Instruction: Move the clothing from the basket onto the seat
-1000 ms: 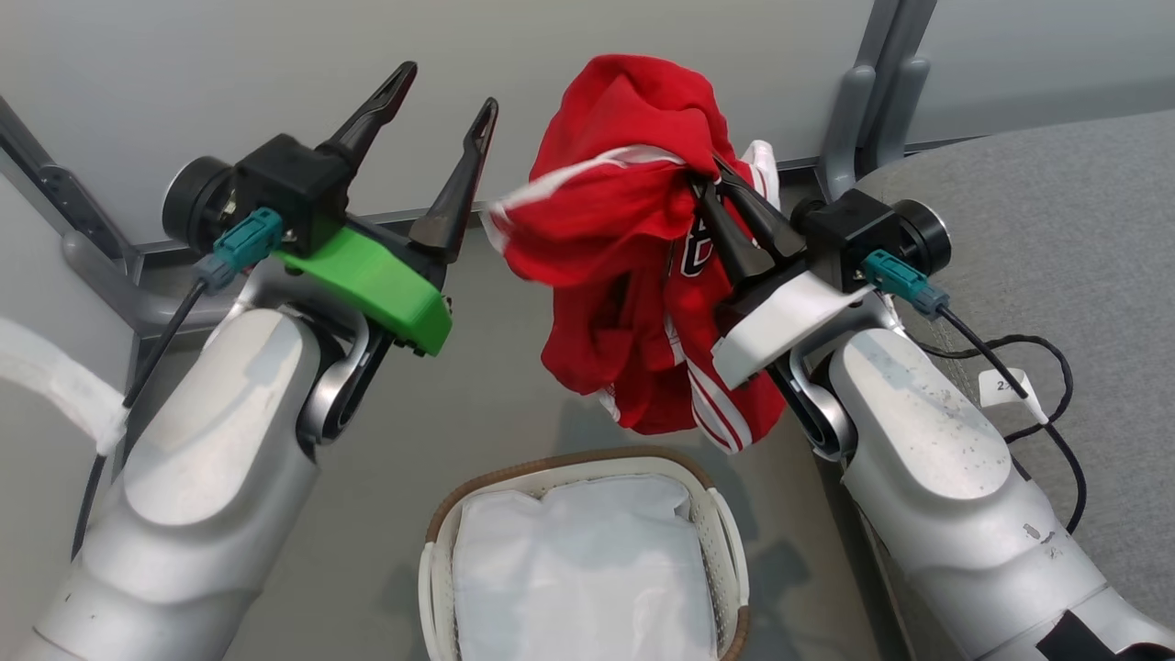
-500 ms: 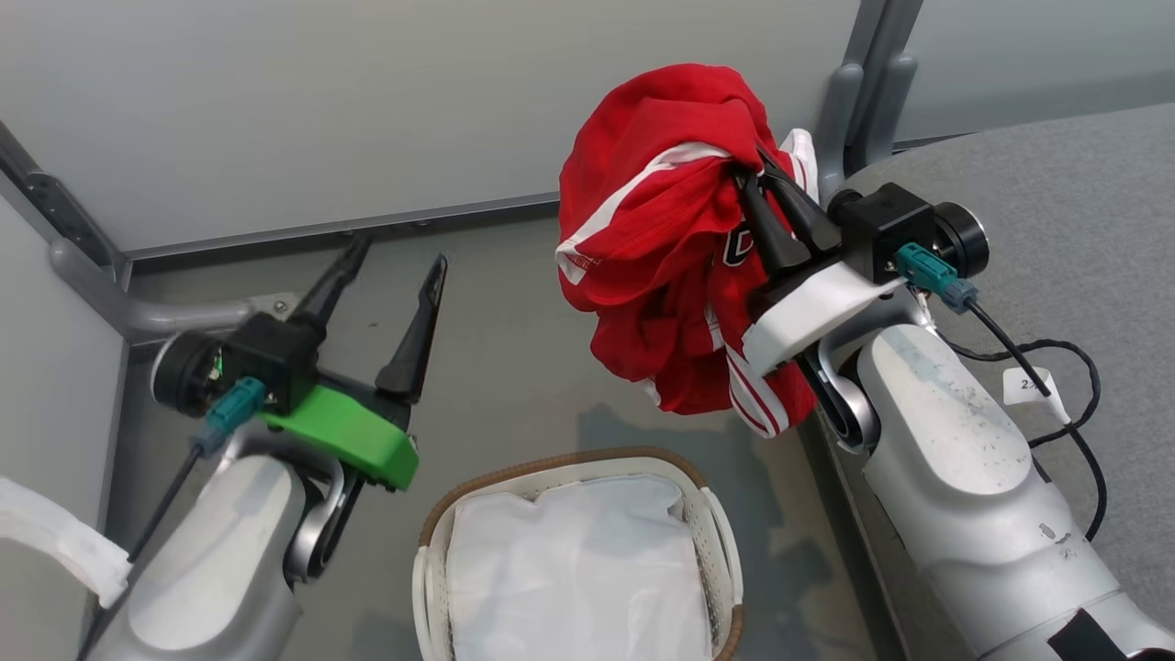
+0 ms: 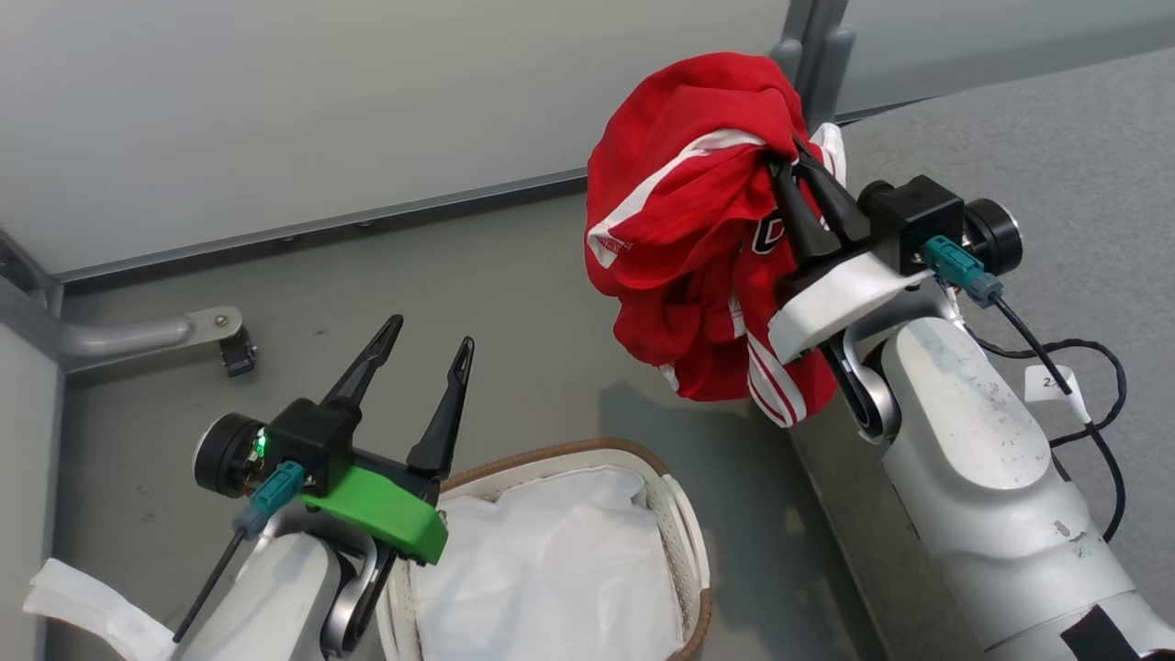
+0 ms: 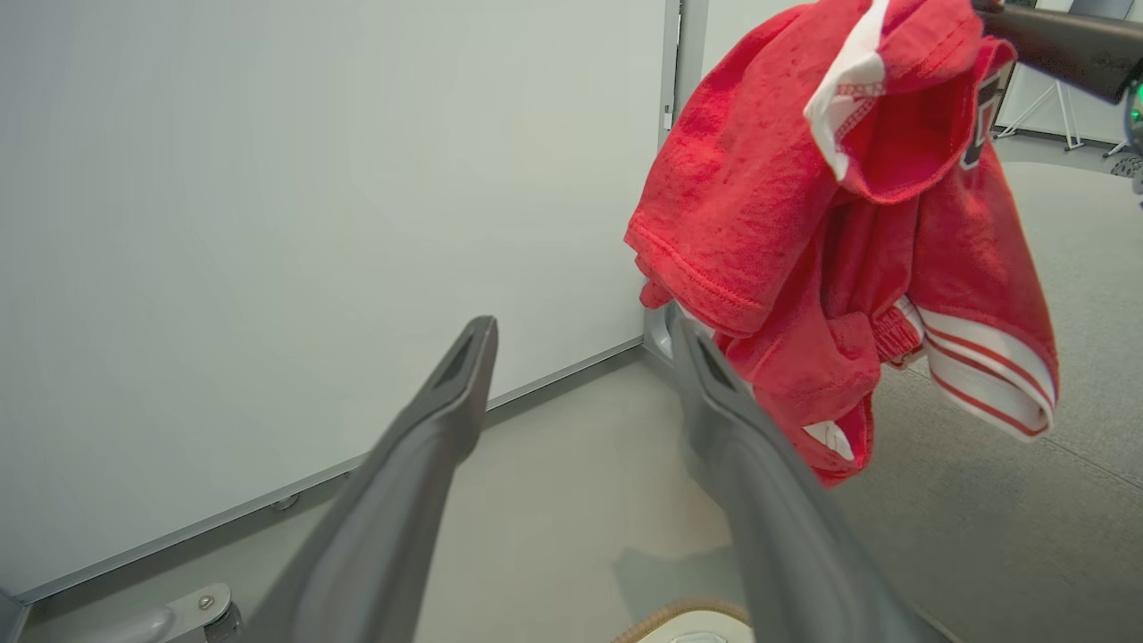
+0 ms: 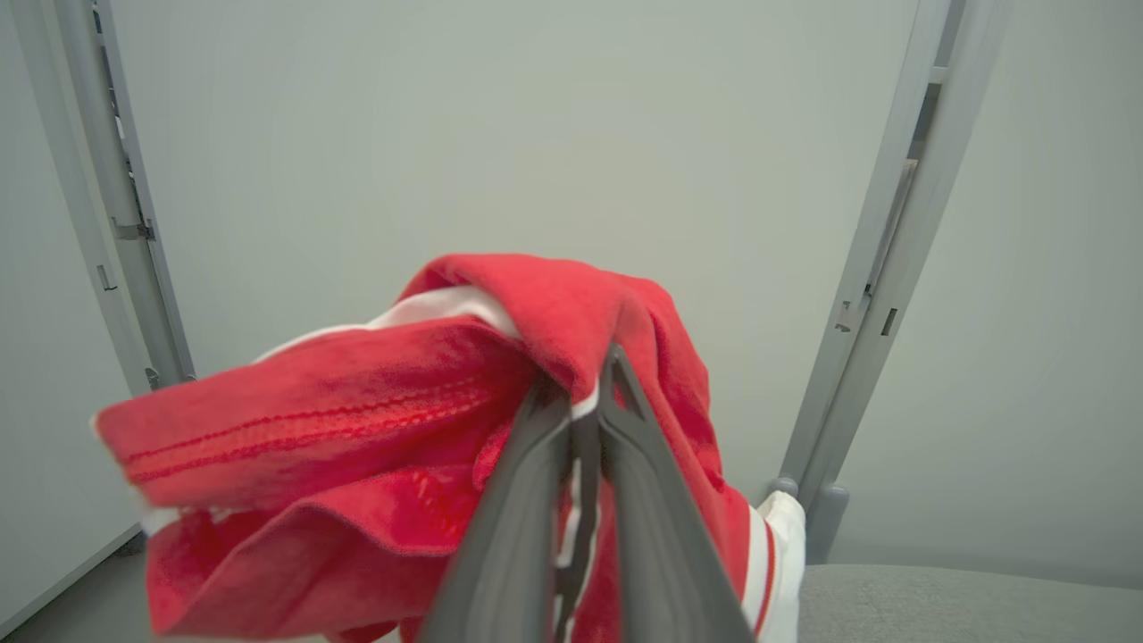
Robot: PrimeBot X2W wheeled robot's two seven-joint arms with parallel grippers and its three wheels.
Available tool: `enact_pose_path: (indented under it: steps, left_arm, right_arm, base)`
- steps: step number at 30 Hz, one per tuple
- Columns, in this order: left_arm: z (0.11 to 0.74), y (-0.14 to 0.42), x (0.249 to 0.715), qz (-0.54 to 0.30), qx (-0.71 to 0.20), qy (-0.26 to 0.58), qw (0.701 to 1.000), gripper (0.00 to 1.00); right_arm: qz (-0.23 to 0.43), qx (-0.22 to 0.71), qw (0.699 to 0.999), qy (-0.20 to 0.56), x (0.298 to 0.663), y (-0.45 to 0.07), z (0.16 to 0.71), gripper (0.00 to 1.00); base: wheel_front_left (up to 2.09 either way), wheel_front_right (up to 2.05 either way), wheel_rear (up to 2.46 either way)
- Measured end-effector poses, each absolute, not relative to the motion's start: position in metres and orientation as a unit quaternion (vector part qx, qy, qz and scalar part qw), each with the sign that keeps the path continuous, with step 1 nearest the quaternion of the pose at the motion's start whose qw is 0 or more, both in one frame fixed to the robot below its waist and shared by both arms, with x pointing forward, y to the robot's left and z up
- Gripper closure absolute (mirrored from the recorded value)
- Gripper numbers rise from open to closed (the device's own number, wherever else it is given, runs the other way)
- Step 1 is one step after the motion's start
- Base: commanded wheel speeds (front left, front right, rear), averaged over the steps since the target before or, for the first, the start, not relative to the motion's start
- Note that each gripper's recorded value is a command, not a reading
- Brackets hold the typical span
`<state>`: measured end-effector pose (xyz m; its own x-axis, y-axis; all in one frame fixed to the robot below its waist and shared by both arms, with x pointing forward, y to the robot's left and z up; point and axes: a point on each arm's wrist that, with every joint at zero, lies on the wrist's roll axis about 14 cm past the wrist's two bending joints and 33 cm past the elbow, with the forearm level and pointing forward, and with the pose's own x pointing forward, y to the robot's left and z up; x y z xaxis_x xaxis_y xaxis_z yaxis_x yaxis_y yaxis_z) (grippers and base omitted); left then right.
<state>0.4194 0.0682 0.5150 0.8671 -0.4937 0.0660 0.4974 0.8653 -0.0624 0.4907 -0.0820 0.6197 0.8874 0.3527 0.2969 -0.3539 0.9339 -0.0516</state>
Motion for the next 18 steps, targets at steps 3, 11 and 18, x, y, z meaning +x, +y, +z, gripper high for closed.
enact_pose_path:
  steps: [3,11,18]
  left_arm:
    - [0.516,0.052,0.422,-0.276,-0.045,-0.029,0.96,0.0]
    - [0.506,-0.009,0.423,-0.353,-0.059,-0.021,0.934,0.0]
    - [0.497,-0.069,0.412,-0.44,-0.062,-0.017,0.896,0.0]
  right_arm:
    - [0.157,-0.008,0.975,-0.156,0.491,-0.102,0.622,1.0]
    - [0.075,-0.035,0.985,-0.154,0.484,-0.171,0.621,1.0]
    - [-0.003,-0.052,0.988,-0.142,0.466,-0.233,0.617,1.0]
  base:
    - [0.0,0.0,0.0]
    - [0.0,0.0,0.0]
    - [0.0,0.0,0.0]
